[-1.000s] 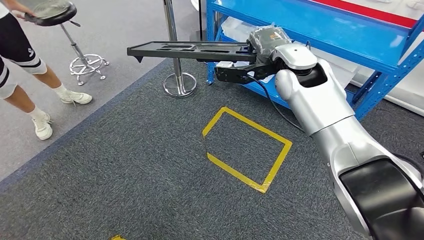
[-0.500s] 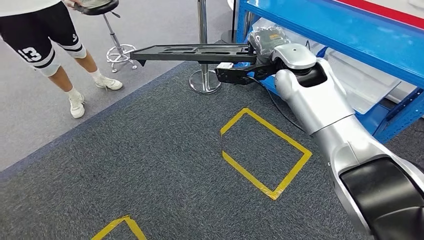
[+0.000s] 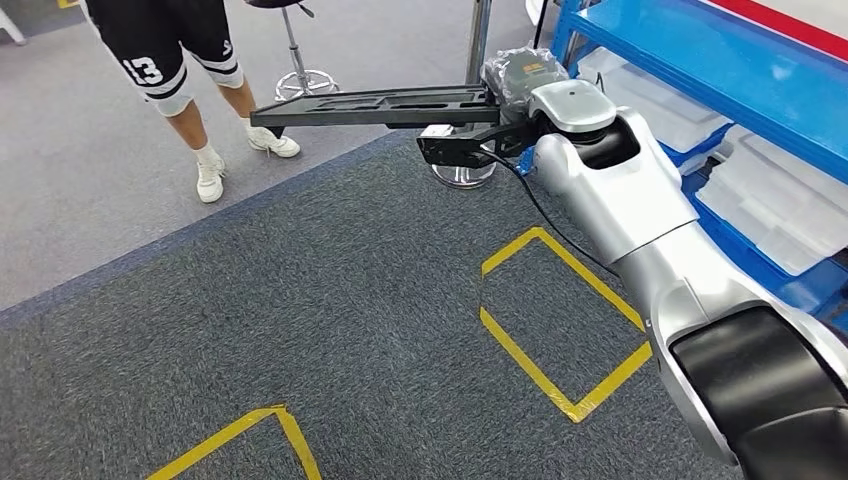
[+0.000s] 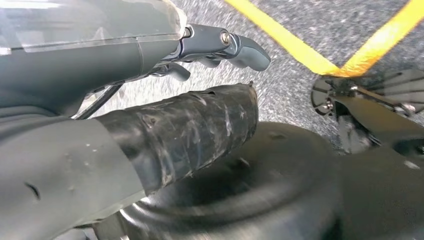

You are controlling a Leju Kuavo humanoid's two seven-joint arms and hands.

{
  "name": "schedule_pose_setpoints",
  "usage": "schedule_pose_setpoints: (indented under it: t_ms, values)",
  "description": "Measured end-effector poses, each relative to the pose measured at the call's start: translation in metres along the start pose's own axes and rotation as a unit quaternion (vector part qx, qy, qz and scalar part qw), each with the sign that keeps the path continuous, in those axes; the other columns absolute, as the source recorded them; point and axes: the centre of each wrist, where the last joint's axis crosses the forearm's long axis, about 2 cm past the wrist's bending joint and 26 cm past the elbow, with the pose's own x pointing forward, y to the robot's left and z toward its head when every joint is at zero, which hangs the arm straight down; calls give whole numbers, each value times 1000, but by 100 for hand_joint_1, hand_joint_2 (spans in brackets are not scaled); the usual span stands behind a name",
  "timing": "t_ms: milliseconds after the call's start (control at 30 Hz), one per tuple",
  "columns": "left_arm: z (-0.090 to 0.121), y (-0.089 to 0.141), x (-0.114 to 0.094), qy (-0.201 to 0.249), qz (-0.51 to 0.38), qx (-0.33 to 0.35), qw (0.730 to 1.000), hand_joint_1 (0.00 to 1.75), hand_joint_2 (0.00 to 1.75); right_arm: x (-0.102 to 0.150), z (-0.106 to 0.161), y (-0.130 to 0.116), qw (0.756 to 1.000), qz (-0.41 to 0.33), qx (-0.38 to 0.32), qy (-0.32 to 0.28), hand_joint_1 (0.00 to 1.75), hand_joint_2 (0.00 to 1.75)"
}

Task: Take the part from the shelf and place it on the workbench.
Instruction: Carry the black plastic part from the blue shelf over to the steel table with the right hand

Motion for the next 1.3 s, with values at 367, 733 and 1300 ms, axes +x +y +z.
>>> schedule_pose_setpoints:
  t_ms: [367,733,1300]
  values:
    - [0,1,-1,5,0,4,1000,0,0,1,-1,-6,1000,9,-2,-2,175,175]
    - [0,3,-1,4,-1,7,1000,0,0,1,-2,-6,1000,17,0,-2,175,175]
    - [0,2,-2,2,-1,5,1000,0,0,-3,-1,1,1000,24,10,4,175,175]
